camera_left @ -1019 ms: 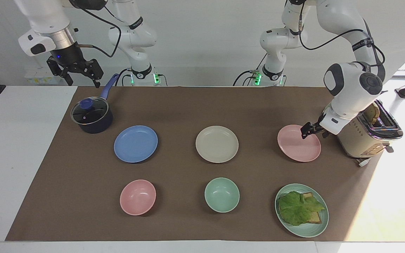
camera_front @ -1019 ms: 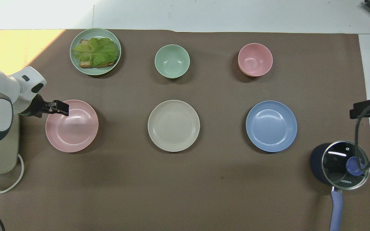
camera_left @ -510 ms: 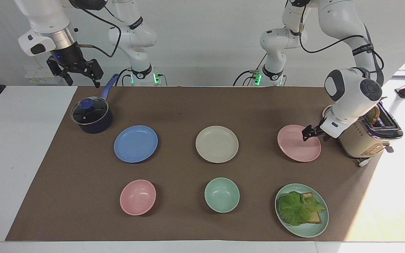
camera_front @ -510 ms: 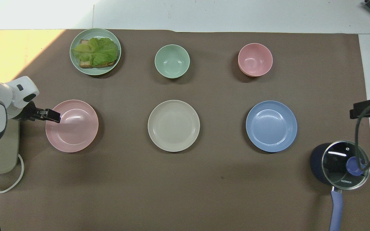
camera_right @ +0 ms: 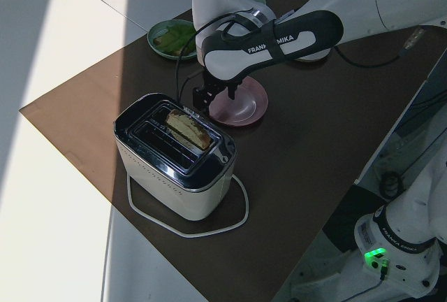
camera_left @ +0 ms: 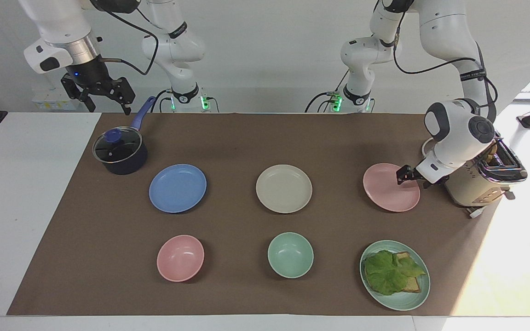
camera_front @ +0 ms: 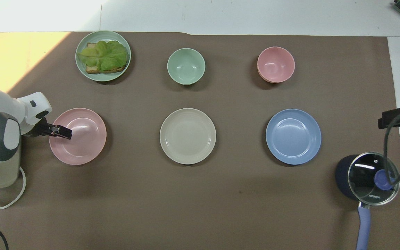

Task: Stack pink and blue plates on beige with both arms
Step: 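Close the left gripper on the pink plate rim and lift it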

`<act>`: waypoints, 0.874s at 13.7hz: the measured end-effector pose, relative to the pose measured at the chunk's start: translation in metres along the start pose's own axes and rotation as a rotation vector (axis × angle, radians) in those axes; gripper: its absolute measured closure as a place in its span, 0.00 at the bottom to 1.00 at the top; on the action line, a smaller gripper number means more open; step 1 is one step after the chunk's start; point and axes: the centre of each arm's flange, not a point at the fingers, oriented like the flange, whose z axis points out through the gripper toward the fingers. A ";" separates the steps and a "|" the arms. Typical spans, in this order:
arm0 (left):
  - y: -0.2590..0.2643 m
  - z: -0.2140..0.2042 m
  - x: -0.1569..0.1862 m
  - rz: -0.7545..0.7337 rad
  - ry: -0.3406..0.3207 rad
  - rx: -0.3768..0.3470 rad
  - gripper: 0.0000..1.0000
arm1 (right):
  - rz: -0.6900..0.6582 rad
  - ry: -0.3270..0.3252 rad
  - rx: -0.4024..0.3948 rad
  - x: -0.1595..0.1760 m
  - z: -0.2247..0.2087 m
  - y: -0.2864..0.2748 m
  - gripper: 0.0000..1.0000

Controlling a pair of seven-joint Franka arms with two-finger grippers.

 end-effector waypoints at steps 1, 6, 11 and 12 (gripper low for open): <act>0.000 0.006 0.001 0.000 -0.001 -0.001 0.00 | 0.000 0.000 0.000 0.000 0.000 0.000 0.00; -0.001 0.011 0.001 0.000 -0.009 -0.003 0.37 | 0.000 0.000 0.000 0.000 0.000 0.000 0.00; -0.001 0.001 0.002 -0.002 -0.028 -0.010 0.86 | 0.001 0.000 0.000 0.000 0.000 0.000 0.00; -0.002 -0.005 0.002 -0.003 -0.037 -0.012 0.86 | 0.001 0.000 0.000 0.000 0.000 0.000 0.00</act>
